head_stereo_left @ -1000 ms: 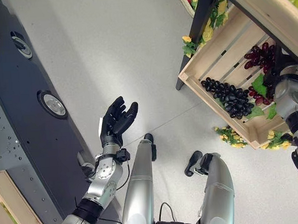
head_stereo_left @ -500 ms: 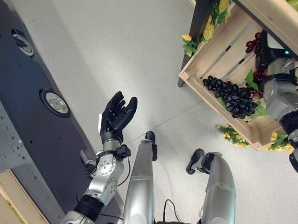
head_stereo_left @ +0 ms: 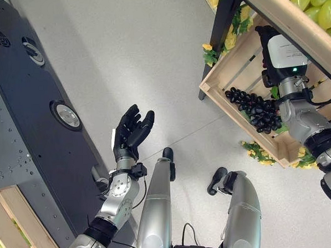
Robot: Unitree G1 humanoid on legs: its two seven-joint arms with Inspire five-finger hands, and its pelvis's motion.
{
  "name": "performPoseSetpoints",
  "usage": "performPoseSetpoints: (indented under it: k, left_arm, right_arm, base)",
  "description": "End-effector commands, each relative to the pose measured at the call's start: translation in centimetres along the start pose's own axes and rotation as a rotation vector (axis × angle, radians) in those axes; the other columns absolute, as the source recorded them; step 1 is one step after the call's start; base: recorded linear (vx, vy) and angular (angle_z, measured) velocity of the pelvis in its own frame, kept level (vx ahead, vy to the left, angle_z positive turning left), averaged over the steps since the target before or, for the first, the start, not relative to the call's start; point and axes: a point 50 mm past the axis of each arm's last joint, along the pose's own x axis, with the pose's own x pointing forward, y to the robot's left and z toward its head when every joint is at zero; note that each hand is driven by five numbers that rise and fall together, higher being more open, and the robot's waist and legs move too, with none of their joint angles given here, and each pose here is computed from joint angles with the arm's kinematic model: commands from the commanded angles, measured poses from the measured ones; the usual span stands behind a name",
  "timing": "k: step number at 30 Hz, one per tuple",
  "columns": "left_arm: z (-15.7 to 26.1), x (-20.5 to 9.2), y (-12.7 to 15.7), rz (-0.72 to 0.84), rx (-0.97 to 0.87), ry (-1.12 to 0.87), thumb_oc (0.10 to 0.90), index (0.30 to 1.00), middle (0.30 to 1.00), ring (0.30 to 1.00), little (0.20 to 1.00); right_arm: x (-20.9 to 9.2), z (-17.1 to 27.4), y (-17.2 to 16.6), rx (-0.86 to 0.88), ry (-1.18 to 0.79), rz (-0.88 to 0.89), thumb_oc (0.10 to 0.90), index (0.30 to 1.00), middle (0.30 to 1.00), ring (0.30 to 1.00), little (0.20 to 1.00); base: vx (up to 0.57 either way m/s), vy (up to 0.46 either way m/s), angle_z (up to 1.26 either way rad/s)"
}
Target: Pick up the fruits from the basket on one side to the basket on the other side
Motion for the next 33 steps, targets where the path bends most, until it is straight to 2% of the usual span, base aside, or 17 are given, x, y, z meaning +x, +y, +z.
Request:
performPoseSetpoints:
  k: [1,15,25,33]
  left_arm:
    - [2.6,0.2,-2.5,-0.074,-0.108,-0.184,0.800,0.900,0.900,0.900,0.900]
    - [1.7,0.4,-1.7,-0.019,-0.054,-0.146,0.800,0.900,0.900,0.900,0.900]
    - [-2.1,-0.2,0.6,0.088,0.069,0.026,0.800,0.900,0.900,0.900,0.900]
    - [-5.5,-2.1,3.0,0.146,0.159,0.189,0.800,0.900,0.900,0.900,0.900]
  right_arm:
    - [1.9,0.2,-4.3,-0.042,-0.096,-0.251,0.800,0.900,0.900,0.900,0.900]
    - [-2.7,4.7,0.9,0.225,-0.200,-0.031,0.800,0.900,0.900,0.900,0.900]
    - [-9.2,9.9,5.9,0.412,-0.279,0.191,0.800,0.900,0.900,0.900,0.900]
    - [-14.5,11.6,8.9,0.525,-0.230,0.382,0.800,0.900,0.900,0.900,0.900]
  base:
    - [0.00,0.000,0.00]
    - [0.02,-0.029,0.00]
    - [0.07,-0.050,-0.05]
    - [0.08,-0.071,0.05]
